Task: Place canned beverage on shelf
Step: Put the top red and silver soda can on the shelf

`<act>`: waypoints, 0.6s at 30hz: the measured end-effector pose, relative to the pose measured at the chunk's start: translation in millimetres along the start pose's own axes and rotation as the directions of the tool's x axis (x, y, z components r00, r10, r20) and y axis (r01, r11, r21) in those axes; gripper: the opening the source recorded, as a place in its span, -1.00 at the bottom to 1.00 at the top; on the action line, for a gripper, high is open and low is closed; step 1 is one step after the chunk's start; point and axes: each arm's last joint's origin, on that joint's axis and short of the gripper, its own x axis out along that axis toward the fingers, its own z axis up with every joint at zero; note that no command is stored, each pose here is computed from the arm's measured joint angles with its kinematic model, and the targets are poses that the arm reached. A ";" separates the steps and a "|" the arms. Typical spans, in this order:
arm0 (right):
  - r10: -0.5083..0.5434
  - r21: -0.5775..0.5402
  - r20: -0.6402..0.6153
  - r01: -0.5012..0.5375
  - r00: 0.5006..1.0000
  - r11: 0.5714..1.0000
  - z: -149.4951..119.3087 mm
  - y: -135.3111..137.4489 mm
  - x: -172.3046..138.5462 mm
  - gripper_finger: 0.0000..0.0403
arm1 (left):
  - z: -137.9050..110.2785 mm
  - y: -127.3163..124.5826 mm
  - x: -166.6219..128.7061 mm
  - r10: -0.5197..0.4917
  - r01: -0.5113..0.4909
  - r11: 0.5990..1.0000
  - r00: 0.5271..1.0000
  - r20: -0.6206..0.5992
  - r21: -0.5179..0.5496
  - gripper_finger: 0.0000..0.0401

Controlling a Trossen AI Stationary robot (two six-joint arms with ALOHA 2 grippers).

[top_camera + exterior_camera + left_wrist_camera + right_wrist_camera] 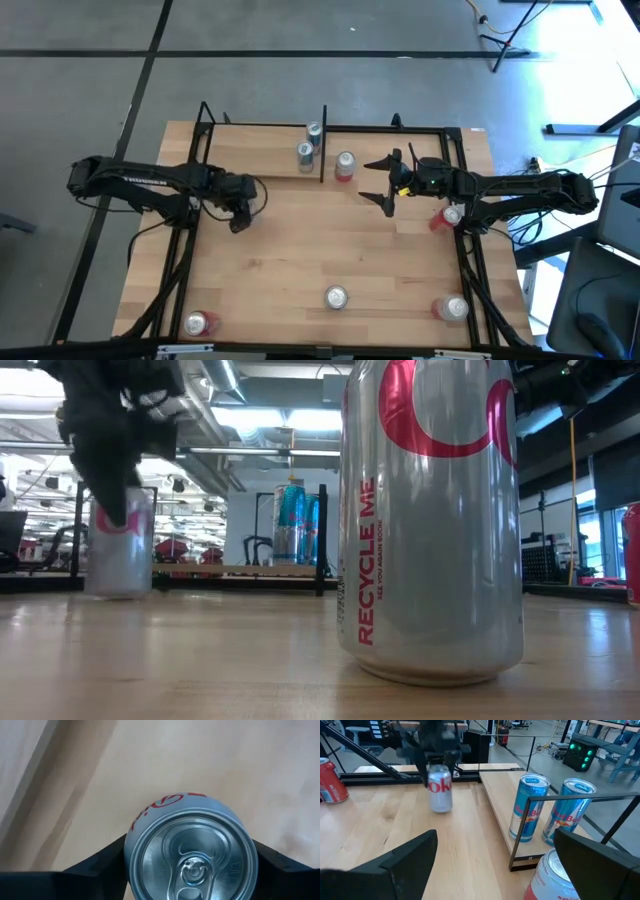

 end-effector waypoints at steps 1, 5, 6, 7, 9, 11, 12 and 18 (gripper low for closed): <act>0.001 0.000 -0.003 -0.001 1.000 1.000 -0.3 0.0 0.0 0.91 | 4.8 -2.0 -3.3 -0.019 0.018 0.999 0.999 0.027 0.029 0.32; 0.018 -0.004 -0.008 -0.018 1.000 1.000 -0.8 0.5 0.0 0.91 | 24.4 -11.1 -7.9 -0.077 0.070 0.994 0.993 0.084 0.088 0.32; 0.022 -0.005 -0.007 -0.022 1.000 1.000 -0.8 0.7 0.0 0.91 | 27.0 -14.0 -6.4 -0.086 0.078 0.991 0.994 0.073 0.107 0.32; 0.026 -0.006 -0.005 -0.026 1.000 1.000 -0.6 0.8 0.0 0.91 | 29.9 -16.9 -4.0 -0.091 0.083 0.988 0.994 0.059 0.128 0.32; 0.027 -0.007 -0.003 -0.027 1.000 1.000 -0.4 0.8 0.0 0.91 | 35.6 -23.2 3.8 -0.087 0.082 0.982 0.996 0.021 0.167 0.32; 0.027 -0.007 -0.005 -0.027 1.000 1.000 -0.6 0.8 0.0 0.91 | 41.2 -29.3 13.5 -0.085 0.088 0.975 0.996 -0.025 0.204 0.32; 0.027 -0.007 -0.008 -0.027 1.000 1.000 -0.8 0.8 0.0 0.91 | 44.2 -32.6 18.1 -0.087 0.094 0.970 0.995 -0.043 0.226 0.32; 0.027 -0.007 -0.010 -0.027 1.000 1.000 -1.0 0.9 0.0 0.91 | 57.7 -49.9 31.9 -0.086 0.111 0.929 0.992 -0.088 0.352 0.37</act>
